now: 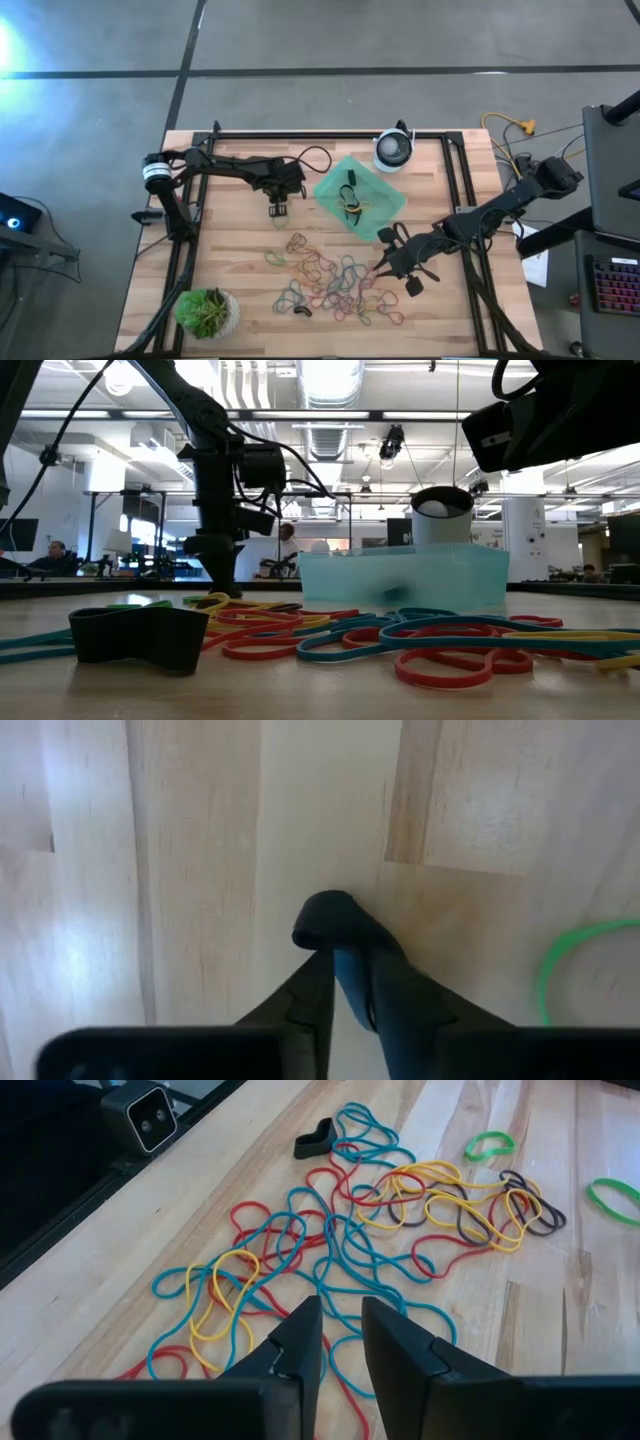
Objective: Pick and place rubber bands into bin
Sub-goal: Put the black rubber band into the blue bin
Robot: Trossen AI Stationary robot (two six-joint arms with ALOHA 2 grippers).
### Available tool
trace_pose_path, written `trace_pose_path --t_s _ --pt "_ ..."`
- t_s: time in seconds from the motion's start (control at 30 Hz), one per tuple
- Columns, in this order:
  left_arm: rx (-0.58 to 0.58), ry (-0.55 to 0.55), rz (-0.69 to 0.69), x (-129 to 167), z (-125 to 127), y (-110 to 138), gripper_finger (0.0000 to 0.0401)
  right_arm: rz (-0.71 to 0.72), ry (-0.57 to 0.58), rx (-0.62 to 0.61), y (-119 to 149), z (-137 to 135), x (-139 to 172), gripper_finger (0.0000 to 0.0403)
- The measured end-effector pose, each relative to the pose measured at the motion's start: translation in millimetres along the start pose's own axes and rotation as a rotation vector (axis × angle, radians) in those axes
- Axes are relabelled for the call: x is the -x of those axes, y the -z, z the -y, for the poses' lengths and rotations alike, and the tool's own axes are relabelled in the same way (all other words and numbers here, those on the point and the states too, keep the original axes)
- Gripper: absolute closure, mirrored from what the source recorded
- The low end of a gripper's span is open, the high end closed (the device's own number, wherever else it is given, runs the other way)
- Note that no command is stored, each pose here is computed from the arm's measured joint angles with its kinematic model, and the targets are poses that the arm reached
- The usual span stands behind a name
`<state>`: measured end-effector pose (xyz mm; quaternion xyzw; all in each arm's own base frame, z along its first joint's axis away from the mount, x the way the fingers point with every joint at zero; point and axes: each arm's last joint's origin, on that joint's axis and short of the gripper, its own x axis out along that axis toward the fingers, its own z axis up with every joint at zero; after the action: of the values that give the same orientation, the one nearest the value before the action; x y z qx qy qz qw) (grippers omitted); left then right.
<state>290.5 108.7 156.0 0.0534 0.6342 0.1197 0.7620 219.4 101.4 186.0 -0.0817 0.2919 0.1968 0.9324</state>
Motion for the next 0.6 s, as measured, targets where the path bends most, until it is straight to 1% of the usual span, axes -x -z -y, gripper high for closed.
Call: trace_pose_path --t_s 0.1,0.23,0.37,0.6 --pt "-0.001 -0.012 -0.002 1 0 0 0.0381 0.000 0.000 0.000 0 0 0 0.0332" --pt "-0.001 -0.020 -0.001 2 -1 0 0.0397 -0.001 0.000 0.000 1 0 0 0.0328" --pt "0.001 -0.023 0.003 5 -2 -1 0.0400 -0.003 0.000 0.000 1 0 0 0.0329" --pt "0.005 -0.034 0.048 19 -5 -11 0.0400 -0.003 0.000 0.000 1 0 0 0.0334"
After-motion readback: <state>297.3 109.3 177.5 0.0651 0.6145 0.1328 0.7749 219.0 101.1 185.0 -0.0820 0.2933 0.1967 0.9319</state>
